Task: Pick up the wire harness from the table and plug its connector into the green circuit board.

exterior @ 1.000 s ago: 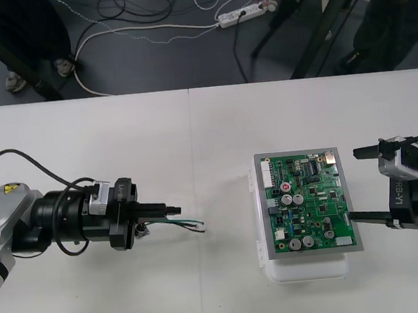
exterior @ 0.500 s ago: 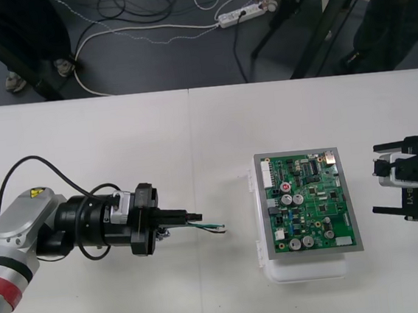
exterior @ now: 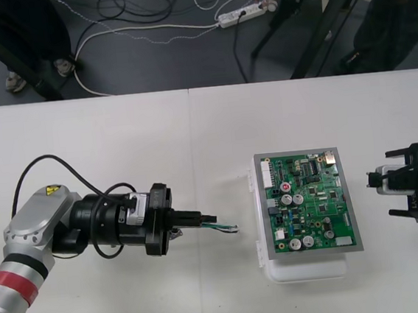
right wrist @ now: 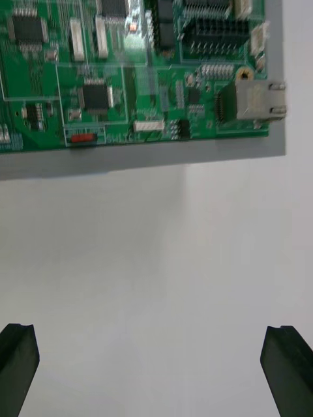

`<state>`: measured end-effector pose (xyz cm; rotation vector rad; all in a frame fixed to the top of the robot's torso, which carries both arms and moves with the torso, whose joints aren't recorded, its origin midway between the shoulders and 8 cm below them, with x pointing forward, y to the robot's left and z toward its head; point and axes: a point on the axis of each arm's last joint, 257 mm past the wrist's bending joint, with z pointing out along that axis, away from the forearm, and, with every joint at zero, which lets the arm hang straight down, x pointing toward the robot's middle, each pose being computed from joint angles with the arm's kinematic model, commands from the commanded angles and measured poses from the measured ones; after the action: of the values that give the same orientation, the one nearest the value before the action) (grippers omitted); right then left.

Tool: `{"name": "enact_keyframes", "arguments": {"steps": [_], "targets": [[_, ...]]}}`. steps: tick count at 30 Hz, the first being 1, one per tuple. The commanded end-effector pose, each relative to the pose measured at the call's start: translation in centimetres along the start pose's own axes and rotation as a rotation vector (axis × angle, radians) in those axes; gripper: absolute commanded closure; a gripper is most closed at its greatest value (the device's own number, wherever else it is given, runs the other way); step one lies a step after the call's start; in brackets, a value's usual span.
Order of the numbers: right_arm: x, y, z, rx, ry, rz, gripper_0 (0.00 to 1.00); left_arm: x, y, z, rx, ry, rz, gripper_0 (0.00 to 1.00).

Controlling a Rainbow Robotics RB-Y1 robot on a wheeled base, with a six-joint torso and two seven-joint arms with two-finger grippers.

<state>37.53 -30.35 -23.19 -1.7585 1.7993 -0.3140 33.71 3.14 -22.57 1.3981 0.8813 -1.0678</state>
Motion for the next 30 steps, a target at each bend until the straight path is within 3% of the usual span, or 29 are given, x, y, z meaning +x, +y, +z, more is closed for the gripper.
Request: {"name": "enact_keyframes", "arguments": {"steps": [1,30], "targets": [[1.3,1.3,0.9,-0.051,0.061,-0.07,0.0,-0.4,1.5,2.7,0.004,0.0,0.118,1.0],[-0.9,1.0,4.1,-0.068,0.082,-0.092,0.0,0.6,3.1,8.4,-0.062,0.003,0.077,1.0]]}}
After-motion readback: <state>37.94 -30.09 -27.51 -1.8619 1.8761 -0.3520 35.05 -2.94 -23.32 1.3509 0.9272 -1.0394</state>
